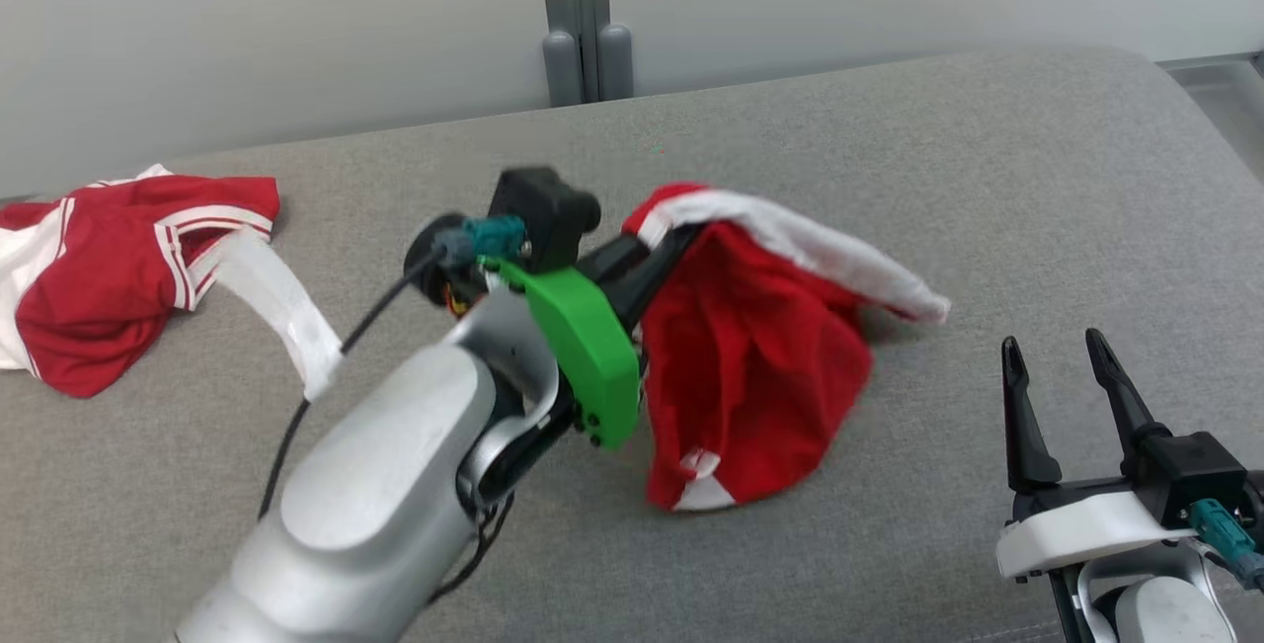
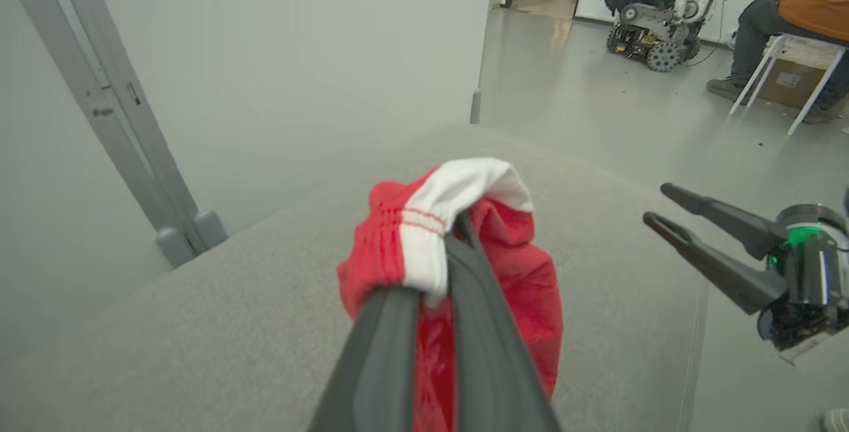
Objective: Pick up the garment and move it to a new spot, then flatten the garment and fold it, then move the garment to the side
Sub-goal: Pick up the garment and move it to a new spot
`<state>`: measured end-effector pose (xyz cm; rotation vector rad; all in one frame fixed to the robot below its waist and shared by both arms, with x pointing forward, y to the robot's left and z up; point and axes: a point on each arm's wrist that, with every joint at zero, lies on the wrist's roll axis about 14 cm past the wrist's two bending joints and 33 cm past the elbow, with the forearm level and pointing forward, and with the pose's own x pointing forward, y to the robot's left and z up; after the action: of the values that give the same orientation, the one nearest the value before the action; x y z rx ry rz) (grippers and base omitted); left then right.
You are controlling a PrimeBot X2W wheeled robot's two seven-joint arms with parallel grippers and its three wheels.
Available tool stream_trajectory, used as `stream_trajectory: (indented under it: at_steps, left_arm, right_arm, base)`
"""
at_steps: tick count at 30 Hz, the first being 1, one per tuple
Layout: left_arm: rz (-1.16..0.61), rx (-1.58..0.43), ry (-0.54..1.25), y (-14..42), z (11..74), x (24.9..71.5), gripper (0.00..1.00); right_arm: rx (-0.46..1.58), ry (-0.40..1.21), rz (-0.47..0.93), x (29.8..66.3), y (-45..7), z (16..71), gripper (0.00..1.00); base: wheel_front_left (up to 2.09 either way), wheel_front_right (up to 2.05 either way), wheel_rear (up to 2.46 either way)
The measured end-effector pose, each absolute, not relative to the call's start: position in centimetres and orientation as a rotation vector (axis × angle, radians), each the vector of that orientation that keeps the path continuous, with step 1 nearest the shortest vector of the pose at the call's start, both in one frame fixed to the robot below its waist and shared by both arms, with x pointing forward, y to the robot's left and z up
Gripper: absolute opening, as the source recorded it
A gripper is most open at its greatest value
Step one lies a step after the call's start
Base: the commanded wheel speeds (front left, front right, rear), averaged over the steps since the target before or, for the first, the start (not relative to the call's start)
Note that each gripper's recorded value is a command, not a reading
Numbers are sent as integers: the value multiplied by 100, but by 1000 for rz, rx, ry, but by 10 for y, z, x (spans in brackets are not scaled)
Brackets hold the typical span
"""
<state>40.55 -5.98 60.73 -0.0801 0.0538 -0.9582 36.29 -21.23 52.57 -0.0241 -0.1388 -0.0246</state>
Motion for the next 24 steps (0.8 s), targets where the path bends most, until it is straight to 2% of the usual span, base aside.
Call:
stream_trajectory:
  at_steps: [5, 8, 16, 17, 18, 19, 20, 24]
  left_arm:
    - [-820, -152, 331, -31, 493, 402, 0]
    - [-717, -176, 416, -6, 451, 401, 0]
    - [-552, -242, 450, 34, 418, 399, 0]
    - [-543, -249, 447, 36, 418, 399, 27]
    - [-535, -252, 444, 37, 417, 398, 44]
    - [-527, -253, 438, 39, 417, 396, 93]
    - [-519, -254, 432, 41, 418, 396, 100]
    - [-476, -263, 396, 50, 421, 393, 100]
  right_arm:
    - [-19, -117, -19, 368, -210, 518, 100]
    - [-16, -103, -9, 371, -207, 514, 100]
    - [-9, -94, 41, 376, -190, 510, 100]
    - [-8, -95, 47, 376, -188, 510, 100]
    - [-7, -96, 54, 377, -186, 511, 100]
    - [-6, -98, 60, 377, -184, 512, 100]
    - [-5, -100, 65, 377, -182, 512, 100]
    - [-2, -110, 86, 376, -175, 516, 100]
  base:
    - [0, 0, 0]
    - [0, 0, 0]
    - [0, 0, 0]
    - [0, 0, 0]
    - [0, 0, 0]
    - [0, 0, 0]
    - [0, 0, 0]
    - [0, 0, 0]
